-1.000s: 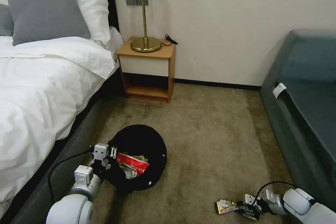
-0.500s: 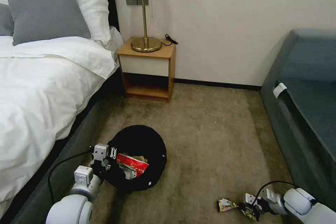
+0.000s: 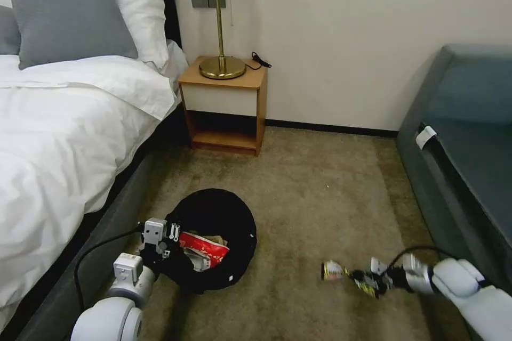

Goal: Pick up the trash bin, then pick up the garbage on the floor and place it into the trash bin.

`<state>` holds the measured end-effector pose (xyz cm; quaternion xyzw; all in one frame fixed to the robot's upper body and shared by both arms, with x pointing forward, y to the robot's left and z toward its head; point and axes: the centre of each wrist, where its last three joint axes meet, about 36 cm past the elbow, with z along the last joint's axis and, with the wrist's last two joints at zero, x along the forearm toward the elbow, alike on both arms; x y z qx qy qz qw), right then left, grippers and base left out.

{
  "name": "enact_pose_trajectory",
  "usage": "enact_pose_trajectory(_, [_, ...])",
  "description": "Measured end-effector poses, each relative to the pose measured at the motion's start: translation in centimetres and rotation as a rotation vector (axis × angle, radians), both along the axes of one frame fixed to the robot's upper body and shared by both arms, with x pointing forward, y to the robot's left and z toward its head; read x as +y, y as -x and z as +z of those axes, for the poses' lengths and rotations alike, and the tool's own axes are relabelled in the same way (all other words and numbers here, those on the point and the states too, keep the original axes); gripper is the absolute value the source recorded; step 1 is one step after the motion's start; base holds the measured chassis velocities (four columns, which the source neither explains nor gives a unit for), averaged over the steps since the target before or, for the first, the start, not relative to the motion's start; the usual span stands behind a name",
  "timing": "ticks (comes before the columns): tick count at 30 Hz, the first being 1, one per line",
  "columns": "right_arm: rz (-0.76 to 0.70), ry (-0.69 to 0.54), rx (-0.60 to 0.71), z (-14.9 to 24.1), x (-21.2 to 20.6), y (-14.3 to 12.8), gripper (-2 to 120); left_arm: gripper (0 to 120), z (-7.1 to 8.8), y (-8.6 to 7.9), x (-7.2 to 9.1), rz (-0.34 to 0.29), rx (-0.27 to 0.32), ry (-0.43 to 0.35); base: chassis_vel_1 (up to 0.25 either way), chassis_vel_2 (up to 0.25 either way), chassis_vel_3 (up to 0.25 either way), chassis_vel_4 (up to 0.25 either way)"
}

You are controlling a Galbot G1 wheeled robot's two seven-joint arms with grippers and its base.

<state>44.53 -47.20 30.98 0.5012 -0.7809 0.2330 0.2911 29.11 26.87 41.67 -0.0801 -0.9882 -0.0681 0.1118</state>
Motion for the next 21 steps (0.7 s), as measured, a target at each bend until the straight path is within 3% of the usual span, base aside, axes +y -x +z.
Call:
enact_pose_trajectory(5, [0.021, -0.085, -0.087, 4.0, 3.4, -5.3, 0, 7, -0.1, 0.0, -0.7, -0.01, -0.002, 0.009, 0.0, 0.0, 0.0, 0.0])
enact_pose_trajectory(9, [0.024, -0.167, -0.145, 6.8, 5.8, -7.8, 0, 7, -0.5, 0.0, -1.1, -0.01, -0.002, 0.023, 0.0, 0.0, 0.0, 0.0])
enact_pose_trajectory(15, [-0.008, -0.341, -0.174, 9.3, 9.0, -9.1, 0, 7, -0.8, 0.1, -1.3, -0.009, -0.004, 0.027, 0.0, 0.0, 0.0, 0.0])
enact_pose_trajectory(21, [-0.068, -0.543, -0.118, 8.6, 14.1, -7.8, 0, 7, -1.5, 0.1, -2.0, -0.004, 0.0, 0.044, 0.0, 0.0, 0.0, 0.0])
